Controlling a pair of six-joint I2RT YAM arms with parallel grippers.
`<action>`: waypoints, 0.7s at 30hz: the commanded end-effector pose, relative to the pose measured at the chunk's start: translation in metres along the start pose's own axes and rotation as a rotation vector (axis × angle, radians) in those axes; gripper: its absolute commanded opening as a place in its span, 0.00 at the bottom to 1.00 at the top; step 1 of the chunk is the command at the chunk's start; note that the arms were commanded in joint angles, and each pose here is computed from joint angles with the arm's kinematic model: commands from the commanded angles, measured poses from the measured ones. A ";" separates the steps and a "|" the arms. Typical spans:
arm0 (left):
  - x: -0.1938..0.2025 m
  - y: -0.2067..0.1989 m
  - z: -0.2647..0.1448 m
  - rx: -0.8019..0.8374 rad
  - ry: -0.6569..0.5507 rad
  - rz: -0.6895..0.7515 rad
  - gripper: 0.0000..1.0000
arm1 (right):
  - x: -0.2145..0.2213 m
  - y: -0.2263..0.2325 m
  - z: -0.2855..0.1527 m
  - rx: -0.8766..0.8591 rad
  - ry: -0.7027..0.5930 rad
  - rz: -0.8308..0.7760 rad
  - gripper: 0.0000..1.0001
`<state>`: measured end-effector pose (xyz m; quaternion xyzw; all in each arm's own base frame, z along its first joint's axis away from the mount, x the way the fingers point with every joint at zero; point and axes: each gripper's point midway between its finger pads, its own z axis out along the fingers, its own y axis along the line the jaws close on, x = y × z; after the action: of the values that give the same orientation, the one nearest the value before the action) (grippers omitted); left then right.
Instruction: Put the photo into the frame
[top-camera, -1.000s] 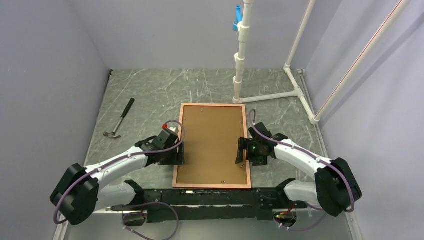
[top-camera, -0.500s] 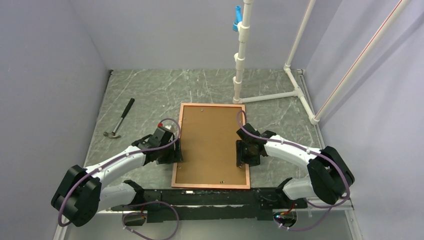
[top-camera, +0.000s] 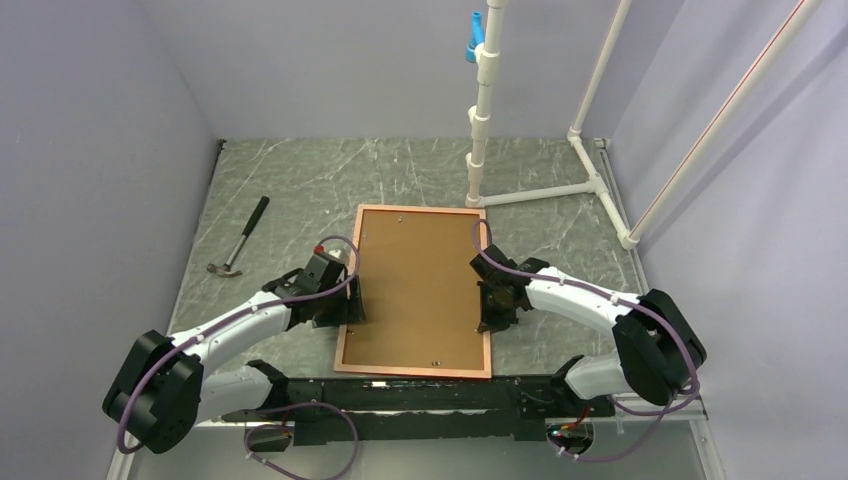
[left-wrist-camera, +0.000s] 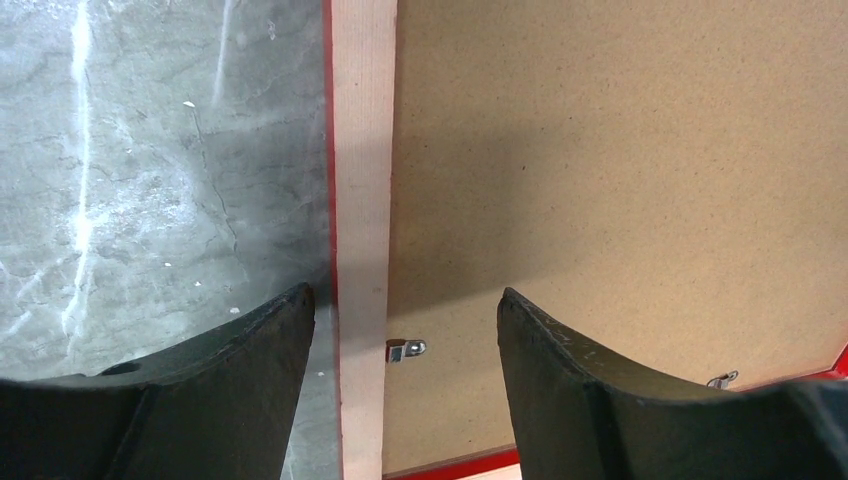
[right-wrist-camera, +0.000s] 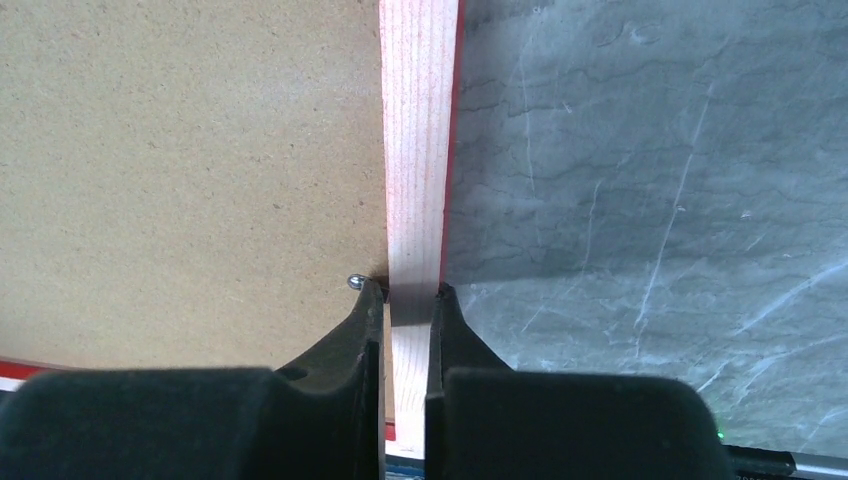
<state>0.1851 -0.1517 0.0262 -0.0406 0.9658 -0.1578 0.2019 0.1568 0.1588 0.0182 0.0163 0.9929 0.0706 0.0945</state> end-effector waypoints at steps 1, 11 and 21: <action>-0.006 0.000 -0.001 0.010 -0.016 -0.004 0.72 | -0.004 -0.017 0.002 0.103 -0.034 -0.046 0.00; -0.036 0.010 -0.009 0.034 -0.056 -0.039 0.83 | -0.037 0.012 -0.015 -0.077 -0.116 -0.021 0.87; -0.051 -0.007 0.018 0.204 0.028 -0.075 0.85 | -0.091 0.033 -0.005 -0.315 -0.112 0.055 0.99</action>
<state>0.2288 -0.1367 0.0318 -0.0861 0.9547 -0.2104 0.1920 0.2111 0.1597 0.0273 0.0544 0.9795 0.1524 0.1199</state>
